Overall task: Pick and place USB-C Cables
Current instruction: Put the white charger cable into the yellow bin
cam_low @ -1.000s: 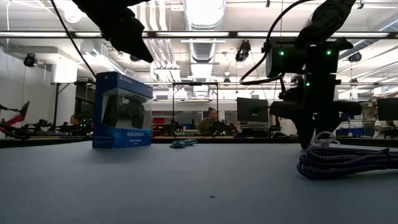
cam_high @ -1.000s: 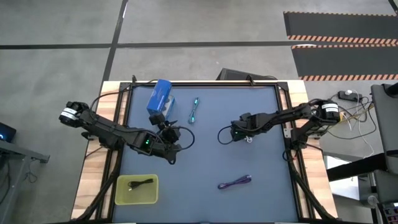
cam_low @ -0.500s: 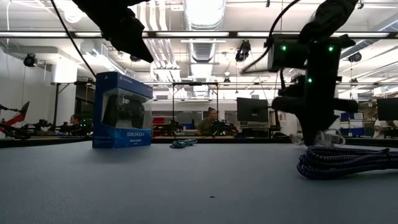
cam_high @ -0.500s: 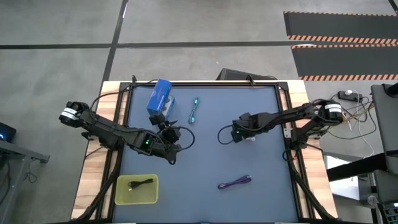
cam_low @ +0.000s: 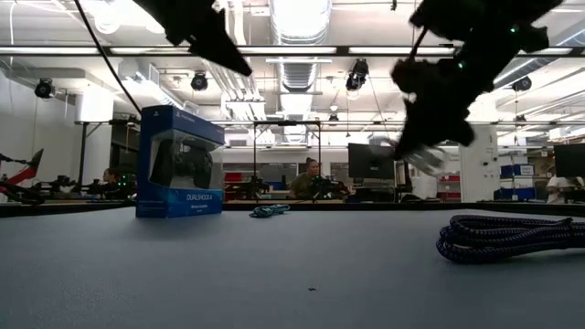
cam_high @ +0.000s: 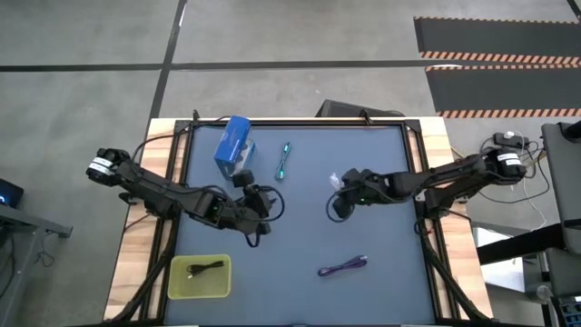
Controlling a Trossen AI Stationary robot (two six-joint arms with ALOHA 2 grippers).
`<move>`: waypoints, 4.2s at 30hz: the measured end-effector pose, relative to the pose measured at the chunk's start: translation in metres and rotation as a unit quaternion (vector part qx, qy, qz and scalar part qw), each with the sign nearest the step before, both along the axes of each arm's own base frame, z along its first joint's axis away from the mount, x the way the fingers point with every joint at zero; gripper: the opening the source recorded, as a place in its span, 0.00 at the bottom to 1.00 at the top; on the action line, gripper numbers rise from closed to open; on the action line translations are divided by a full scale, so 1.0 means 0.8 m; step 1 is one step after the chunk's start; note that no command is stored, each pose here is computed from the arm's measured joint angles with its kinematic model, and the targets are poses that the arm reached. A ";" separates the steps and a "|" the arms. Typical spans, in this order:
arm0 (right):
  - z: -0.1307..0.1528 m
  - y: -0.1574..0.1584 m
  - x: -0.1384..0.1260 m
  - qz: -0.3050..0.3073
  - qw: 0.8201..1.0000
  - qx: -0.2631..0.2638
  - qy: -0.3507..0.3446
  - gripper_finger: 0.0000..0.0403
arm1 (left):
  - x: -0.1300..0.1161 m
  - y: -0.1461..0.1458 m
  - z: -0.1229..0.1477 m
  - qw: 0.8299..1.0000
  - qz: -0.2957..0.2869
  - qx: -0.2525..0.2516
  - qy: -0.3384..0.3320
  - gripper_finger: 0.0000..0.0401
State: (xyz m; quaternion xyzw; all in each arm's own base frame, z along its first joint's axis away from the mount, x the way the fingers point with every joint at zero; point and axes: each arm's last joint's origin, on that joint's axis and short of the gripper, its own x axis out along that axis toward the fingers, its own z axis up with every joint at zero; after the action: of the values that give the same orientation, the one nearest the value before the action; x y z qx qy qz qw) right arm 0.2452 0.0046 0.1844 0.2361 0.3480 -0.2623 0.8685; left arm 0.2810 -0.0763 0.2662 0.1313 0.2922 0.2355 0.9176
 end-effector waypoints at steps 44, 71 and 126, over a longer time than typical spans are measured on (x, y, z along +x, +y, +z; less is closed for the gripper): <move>-0.005 0.074 0.060 0.309 0.800 -0.331 -0.394 0.07 | 0.007 -0.012 -0.039 0.911 -0.168 -0.159 -0.343 0.53; -0.006 0.076 0.069 0.318 0.795 -0.343 -0.386 0.07 | 0.068 -0.018 -0.076 0.873 -0.205 -0.126 -0.424 0.53; 0.087 0.053 -0.031 0.349 0.864 -0.249 -0.263 0.51 | 0.059 -0.047 -0.028 0.975 -0.094 -0.192 -0.064 0.02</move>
State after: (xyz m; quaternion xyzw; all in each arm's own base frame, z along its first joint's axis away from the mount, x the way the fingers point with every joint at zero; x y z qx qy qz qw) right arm 0.2207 0.0474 0.2543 -0.0648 0.0892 0.0517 0.9926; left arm 0.3284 -0.1136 0.2438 -0.0352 0.2588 0.0955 0.9606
